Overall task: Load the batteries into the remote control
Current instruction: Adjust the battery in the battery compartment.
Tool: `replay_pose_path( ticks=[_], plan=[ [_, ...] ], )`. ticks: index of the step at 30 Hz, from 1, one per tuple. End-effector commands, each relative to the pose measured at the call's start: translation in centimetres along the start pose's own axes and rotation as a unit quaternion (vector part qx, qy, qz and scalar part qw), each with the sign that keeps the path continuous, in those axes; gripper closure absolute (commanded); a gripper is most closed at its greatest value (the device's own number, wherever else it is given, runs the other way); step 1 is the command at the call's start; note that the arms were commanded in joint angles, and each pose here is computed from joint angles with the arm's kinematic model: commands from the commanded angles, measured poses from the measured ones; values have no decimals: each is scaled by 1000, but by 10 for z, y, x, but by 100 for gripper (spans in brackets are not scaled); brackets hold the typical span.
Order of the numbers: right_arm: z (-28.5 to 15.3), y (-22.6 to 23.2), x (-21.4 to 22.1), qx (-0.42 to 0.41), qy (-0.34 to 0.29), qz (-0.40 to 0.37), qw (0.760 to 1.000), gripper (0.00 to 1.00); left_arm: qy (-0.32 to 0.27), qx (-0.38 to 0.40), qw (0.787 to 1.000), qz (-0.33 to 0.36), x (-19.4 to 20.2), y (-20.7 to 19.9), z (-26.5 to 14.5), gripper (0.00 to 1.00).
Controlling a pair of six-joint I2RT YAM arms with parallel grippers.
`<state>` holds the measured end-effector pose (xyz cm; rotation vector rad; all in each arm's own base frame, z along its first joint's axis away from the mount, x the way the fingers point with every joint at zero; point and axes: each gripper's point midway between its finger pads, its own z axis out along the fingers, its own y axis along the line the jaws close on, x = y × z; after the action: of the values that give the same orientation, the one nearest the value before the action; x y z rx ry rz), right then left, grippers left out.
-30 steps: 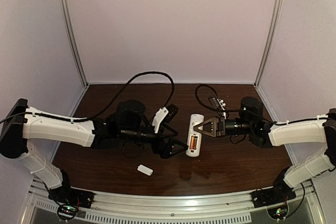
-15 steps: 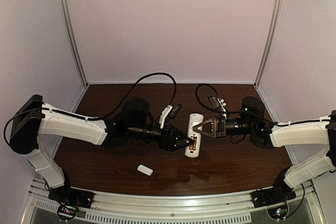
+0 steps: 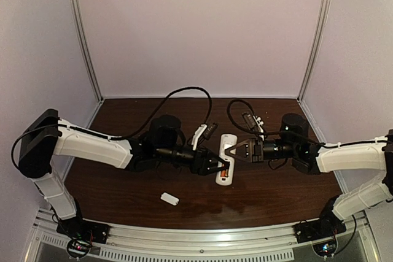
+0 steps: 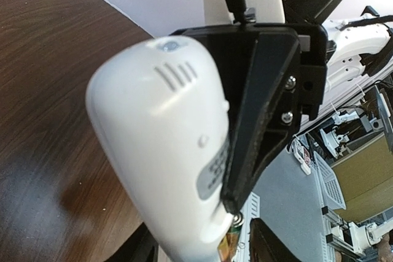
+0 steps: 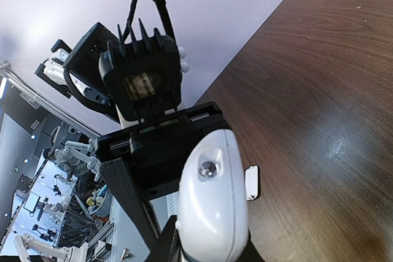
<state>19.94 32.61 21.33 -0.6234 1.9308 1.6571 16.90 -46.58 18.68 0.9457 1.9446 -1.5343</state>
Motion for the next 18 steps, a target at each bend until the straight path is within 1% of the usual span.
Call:
replay_pose_path(
  ticks=[1, 7, 12, 18],
  plan=[
    [-1, 18, -17, -12, -21, -34, 999, 100, -9, 18, 1000, 11, -10, -7, 4, 48],
    [-1, 18, -17, -9, -21, -35, 999, 100, 2, 15, 1000, 8, -5, -3, 7, 51],
    [-2, 20, -18, -12, -22, -38, 999, 100, 1, 8, 1000, 5, -4, 0, 7, 61],
    [-3, 27, -21, -21, -25, -45, 998, 100, 8, -12, 1000, -7, -1, 9, 10, 70]
  ],
)
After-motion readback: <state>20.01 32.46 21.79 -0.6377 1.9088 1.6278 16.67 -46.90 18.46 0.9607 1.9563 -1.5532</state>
